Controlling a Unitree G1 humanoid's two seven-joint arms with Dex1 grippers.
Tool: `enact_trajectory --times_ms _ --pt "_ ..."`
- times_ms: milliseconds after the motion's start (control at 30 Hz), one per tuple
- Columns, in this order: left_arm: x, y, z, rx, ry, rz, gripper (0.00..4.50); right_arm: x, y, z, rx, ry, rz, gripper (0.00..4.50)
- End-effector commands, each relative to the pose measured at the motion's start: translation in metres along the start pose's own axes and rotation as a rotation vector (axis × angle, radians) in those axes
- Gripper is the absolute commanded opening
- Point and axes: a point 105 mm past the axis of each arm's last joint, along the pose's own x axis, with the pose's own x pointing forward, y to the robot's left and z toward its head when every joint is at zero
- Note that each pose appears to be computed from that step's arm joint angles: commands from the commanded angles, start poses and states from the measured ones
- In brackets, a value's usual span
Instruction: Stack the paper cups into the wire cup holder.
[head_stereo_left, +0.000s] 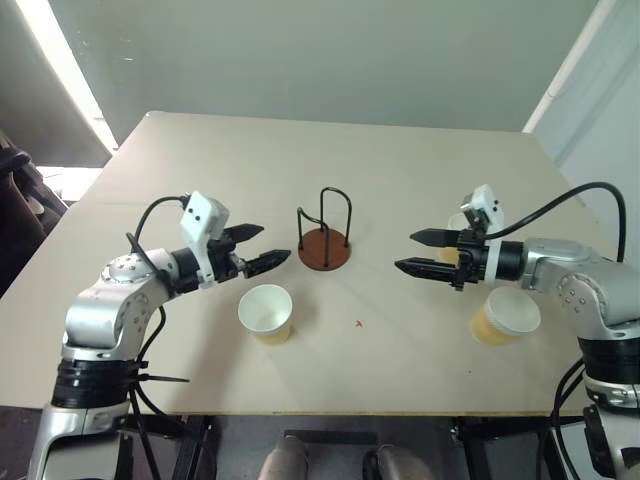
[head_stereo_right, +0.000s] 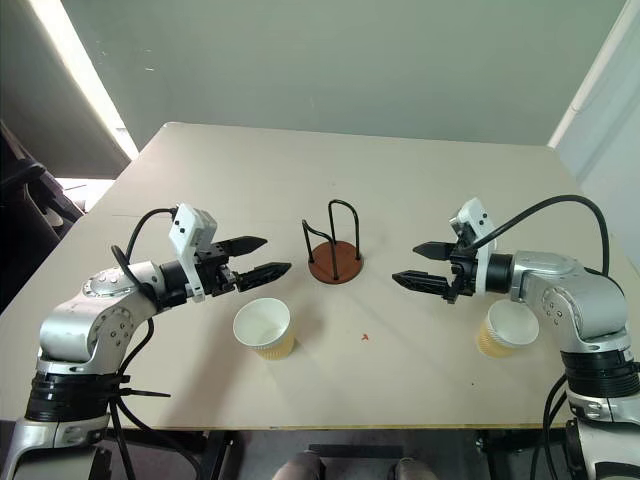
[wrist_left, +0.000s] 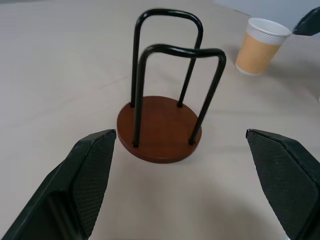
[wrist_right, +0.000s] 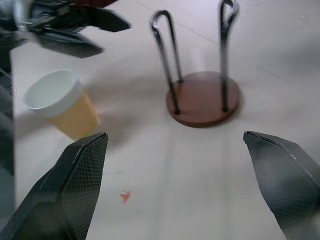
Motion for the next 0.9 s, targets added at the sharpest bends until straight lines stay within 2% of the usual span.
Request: enact_trajectory --times_ms 33,333,467,900 --pt "0.001 0.002 0.018 0.06 -0.04 -0.003 4.46 -0.005 0.008 0.028 -0.036 -0.073 0.027 4.5" --pt "0.021 -0.018 0.015 0.053 -0.032 -0.12 4.46 -0.001 0.039 0.054 -0.041 -0.12 0.17 4.5" --pt "0.03 -0.033 0.01 0.045 -0.01 -0.21 4.46 0.001 0.039 0.055 -0.051 -0.113 0.159 4.5" --pt "0.065 -0.02 0.008 0.085 -0.034 -0.12 4.46 0.0 0.032 0.046 -0.037 -0.112 0.1 4.5"
